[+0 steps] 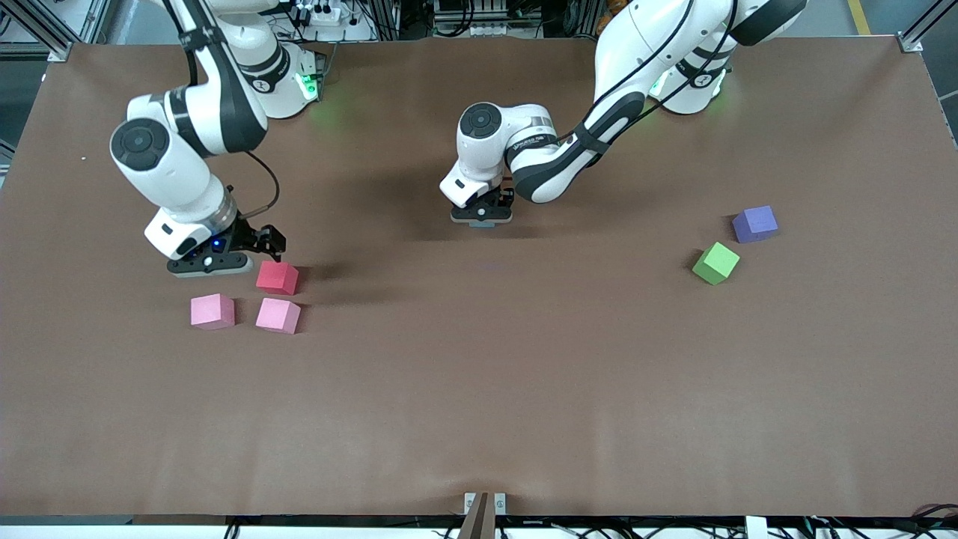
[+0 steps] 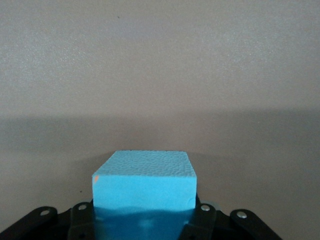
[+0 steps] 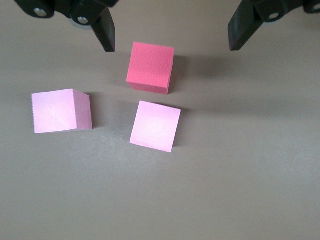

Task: Arrange blocks into number 1
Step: 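Place the cyan block below orange while the right gripper reaches pink, then grasp the light pink block with the right gripper while the left reaches green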

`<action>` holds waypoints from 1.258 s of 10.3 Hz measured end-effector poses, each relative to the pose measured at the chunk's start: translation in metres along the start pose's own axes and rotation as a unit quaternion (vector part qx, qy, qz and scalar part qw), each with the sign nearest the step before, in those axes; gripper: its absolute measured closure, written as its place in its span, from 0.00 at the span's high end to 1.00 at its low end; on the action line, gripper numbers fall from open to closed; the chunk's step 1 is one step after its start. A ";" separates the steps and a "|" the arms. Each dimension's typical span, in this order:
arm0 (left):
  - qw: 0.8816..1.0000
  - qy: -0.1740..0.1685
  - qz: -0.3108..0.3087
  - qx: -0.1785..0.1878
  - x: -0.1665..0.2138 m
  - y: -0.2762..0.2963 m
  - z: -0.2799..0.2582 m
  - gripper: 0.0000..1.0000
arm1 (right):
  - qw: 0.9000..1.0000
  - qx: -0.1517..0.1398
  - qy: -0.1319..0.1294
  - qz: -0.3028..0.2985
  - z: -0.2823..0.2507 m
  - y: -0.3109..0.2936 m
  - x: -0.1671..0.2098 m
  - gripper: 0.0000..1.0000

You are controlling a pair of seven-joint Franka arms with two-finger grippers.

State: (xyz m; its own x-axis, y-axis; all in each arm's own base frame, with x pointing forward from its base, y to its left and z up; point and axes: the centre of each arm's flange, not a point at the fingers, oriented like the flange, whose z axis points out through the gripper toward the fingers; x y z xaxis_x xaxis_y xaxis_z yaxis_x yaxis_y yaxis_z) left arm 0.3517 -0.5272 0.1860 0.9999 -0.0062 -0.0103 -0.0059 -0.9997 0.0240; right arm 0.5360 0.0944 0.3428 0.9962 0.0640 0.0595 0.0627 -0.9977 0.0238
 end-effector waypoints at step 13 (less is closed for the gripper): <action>1.000 -0.003 0.004 0.025 -0.014 0.007 0.002 0.59 | 0.992 0.023 -0.018 0.124 0.083 0.031 0.086 0.97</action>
State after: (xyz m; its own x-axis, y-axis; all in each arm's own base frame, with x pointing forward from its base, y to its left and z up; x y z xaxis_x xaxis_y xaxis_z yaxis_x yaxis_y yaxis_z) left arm 0.3373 -0.5338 0.1846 0.9997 -0.0144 -0.0171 -0.0149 -0.9995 -0.0265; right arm 0.6282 0.0669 0.2659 0.9828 -0.1836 0.0213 -0.1829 -0.9826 -0.0321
